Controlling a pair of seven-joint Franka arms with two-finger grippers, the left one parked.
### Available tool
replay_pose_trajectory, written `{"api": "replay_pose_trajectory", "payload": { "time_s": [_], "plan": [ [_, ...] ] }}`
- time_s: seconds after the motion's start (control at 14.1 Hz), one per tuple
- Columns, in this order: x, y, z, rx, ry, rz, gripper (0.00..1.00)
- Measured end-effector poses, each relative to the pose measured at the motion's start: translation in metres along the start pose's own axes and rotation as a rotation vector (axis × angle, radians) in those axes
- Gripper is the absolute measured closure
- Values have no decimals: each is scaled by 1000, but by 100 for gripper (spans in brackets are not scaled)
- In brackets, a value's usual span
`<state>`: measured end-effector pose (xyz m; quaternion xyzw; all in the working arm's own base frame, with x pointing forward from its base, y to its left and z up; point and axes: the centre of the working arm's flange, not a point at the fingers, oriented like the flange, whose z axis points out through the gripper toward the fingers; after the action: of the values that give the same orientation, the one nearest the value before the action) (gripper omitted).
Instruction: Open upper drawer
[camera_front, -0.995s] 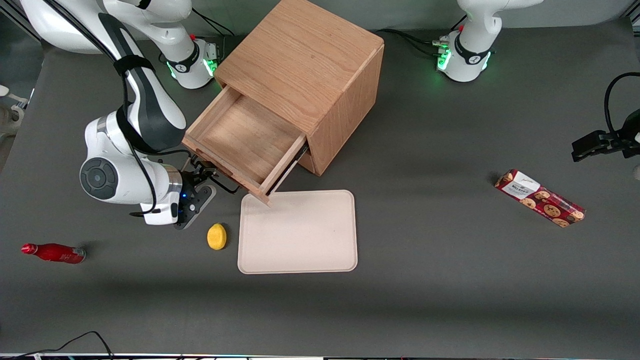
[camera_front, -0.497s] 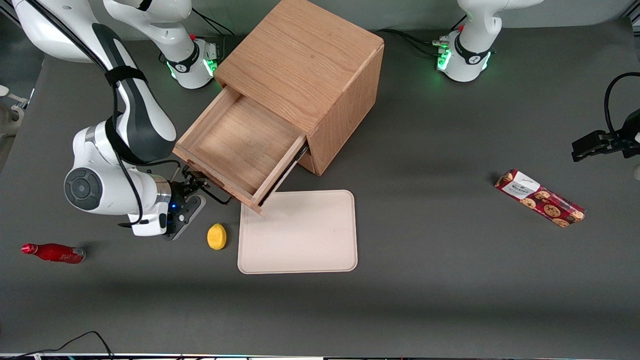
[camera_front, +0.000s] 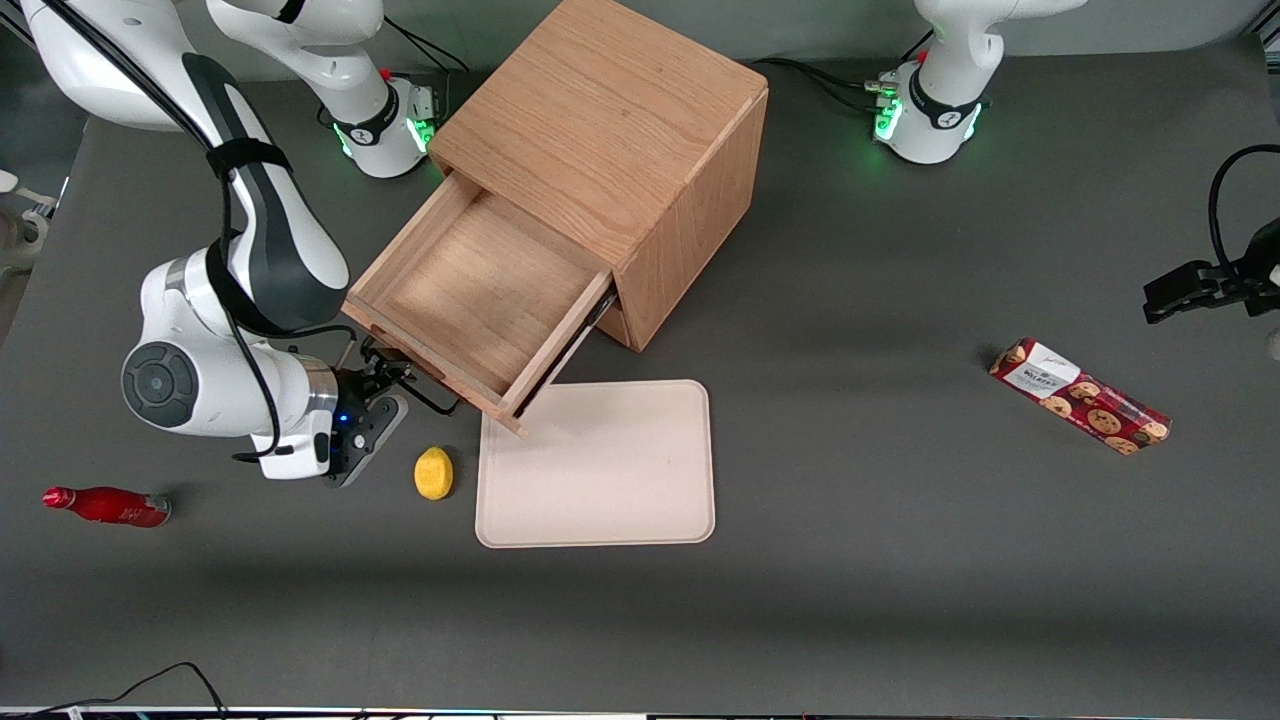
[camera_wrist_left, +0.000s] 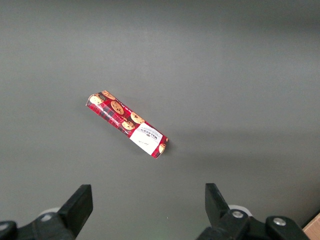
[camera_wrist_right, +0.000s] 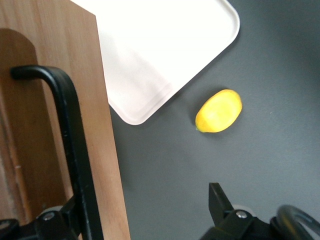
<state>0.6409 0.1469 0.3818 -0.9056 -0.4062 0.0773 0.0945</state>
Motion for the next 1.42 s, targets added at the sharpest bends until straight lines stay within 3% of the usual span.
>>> {"api": "replay_pose_trajectory", "payload": {
  "time_s": [0.57, 0.99, 1.42],
  "plan": [
    [-25, -21, -114, -43, 3, 148, 0],
    [-114, -28, -198, -139, 70, 585, 0],
    [-216, -21, -182, -135, 51, 765, 0]
  ]
}}
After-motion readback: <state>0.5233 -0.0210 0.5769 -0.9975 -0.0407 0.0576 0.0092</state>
